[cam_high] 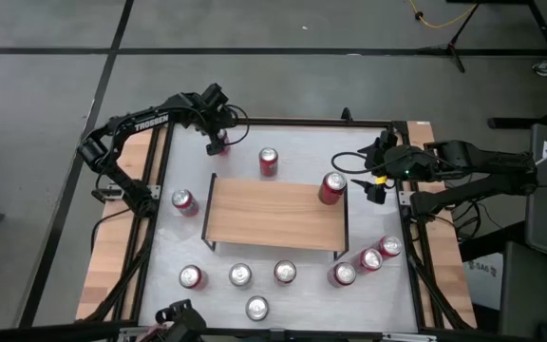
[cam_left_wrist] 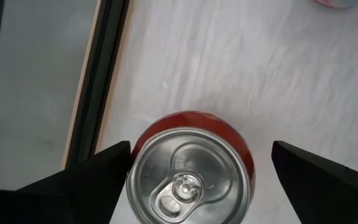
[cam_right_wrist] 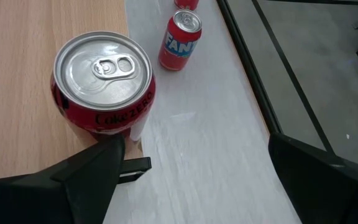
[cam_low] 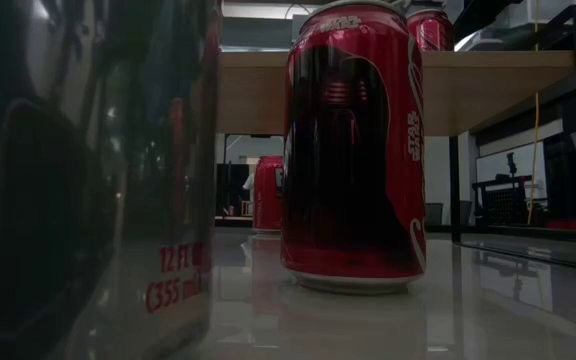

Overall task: Place canned beverage on shelf
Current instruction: Put the red soda can on the shelf

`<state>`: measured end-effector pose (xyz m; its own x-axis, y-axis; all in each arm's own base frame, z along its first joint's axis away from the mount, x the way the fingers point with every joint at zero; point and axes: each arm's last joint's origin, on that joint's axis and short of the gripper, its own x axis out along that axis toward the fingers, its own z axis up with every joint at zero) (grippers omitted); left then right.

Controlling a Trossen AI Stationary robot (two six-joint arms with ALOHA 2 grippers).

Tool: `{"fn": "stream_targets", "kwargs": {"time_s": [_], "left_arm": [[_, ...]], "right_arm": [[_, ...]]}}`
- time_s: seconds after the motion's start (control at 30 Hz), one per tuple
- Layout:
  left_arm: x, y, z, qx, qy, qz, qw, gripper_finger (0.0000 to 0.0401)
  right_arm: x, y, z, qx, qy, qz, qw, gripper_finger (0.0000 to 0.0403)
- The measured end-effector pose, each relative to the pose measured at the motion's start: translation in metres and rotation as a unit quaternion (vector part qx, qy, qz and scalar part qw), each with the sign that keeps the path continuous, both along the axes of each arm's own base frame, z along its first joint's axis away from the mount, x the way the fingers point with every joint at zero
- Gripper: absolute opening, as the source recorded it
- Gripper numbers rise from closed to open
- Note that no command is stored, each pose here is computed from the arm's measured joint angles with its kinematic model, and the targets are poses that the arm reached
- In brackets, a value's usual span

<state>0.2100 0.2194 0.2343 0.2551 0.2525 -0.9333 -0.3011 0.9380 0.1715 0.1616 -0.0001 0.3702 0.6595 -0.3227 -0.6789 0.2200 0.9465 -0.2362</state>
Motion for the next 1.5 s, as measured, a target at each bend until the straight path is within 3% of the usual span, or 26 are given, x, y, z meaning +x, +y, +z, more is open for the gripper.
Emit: {"fn": "stream_targets", "kwargs": {"time_s": [0.37, 0.8, 1.07, 1.5], "left_arm": [[-0.002, 0.002, 0.000, 0.016, 0.010, 0.100, 0.995, 0.0381], [-0.002, 0.002, 0.000, 0.014, 0.008, 0.103, 0.995, 0.0379], [-0.008, -0.004, -0.016, -0.006, 0.030, 0.103, 0.994, 0.0376], [-0.004, -0.001, -0.014, 0.008, 0.004, 0.101, 0.995, 0.0319]], "right_arm": [[0.000, 0.000, 0.000, 0.000, 0.000, 0.000, 1.000, 0.0388], [0.000, 0.000, 0.000, 0.000, 0.000, 0.000, 1.000, 0.0388], [0.000, 0.000, 0.000, 0.000, 0.000, 0.000, 1.000, 0.0388], [0.000, 0.000, 0.000, 0.000, 0.000, 0.000, 1.000, 0.0388]]}}
